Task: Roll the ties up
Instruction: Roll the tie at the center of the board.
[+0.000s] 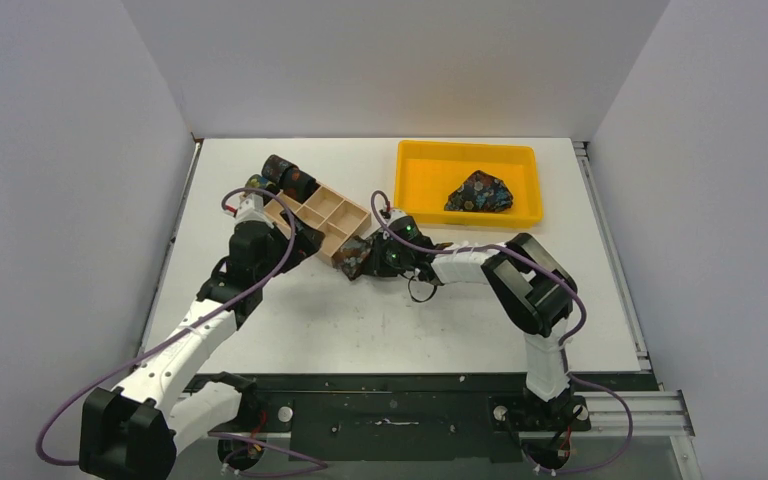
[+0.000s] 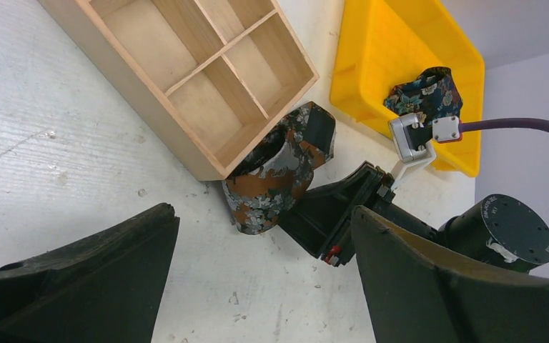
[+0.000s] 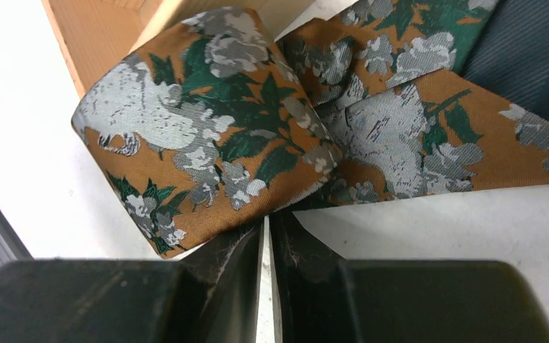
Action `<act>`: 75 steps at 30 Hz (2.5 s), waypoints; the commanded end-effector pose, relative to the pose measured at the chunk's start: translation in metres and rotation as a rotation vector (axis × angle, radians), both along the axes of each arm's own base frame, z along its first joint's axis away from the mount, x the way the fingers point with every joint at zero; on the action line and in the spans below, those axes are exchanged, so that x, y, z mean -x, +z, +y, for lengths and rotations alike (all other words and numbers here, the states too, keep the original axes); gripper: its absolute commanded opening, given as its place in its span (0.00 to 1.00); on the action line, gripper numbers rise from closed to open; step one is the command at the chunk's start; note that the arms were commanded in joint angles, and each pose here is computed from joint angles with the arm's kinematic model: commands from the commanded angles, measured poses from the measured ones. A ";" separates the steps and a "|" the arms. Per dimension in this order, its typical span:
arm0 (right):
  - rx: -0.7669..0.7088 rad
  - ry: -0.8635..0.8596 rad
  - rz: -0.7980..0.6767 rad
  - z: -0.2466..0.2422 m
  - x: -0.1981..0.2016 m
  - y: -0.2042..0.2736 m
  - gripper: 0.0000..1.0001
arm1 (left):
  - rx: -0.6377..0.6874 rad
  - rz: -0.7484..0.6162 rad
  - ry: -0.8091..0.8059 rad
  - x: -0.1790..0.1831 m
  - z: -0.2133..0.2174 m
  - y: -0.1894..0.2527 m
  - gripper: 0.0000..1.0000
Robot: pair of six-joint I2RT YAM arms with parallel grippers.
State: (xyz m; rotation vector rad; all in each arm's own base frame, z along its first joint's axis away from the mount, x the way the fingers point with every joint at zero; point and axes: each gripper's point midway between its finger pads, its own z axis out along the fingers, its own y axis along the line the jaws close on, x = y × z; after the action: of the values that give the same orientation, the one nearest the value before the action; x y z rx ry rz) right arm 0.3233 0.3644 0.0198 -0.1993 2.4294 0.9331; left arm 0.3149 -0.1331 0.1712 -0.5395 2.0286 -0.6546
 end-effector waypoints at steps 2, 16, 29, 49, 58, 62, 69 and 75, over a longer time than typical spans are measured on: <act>0.100 0.013 -0.044 -0.006 -0.016 -0.014 0.12 | 0.033 -0.073 -0.026 -0.018 -0.001 0.018 0.89; 0.117 -0.009 -0.048 -0.016 -0.019 -0.011 0.14 | 0.069 -0.031 -0.096 -0.034 -0.014 0.005 0.83; 0.121 -0.091 -0.136 -0.048 -0.026 0.039 0.27 | 0.096 -0.005 -0.052 -0.010 -0.004 -0.015 0.84; 0.122 -0.232 -0.261 -0.039 -0.140 0.046 0.23 | 0.153 0.038 -0.039 0.044 0.006 -0.042 0.83; 0.231 -0.228 -0.154 -0.053 -0.122 0.000 0.18 | 0.154 0.045 -0.049 0.048 0.005 -0.044 0.83; 0.270 -0.269 -0.110 -0.076 -0.095 -0.013 0.16 | 0.156 0.055 -0.059 0.049 0.003 -0.048 0.84; 0.364 -0.343 -0.009 -0.136 -0.026 -0.045 0.14 | 0.169 0.068 -0.099 0.053 -0.003 -0.052 0.83; 0.339 -0.394 0.049 -0.167 0.030 -0.049 0.14 | 0.182 0.058 -0.156 0.059 -0.011 -0.055 0.83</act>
State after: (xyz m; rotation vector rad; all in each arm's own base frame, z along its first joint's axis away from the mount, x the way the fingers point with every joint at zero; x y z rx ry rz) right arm 0.3541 0.2412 0.0151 0.1113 2.3452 0.5099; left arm 0.2535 -0.1350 0.1039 -0.5888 2.1381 -0.8634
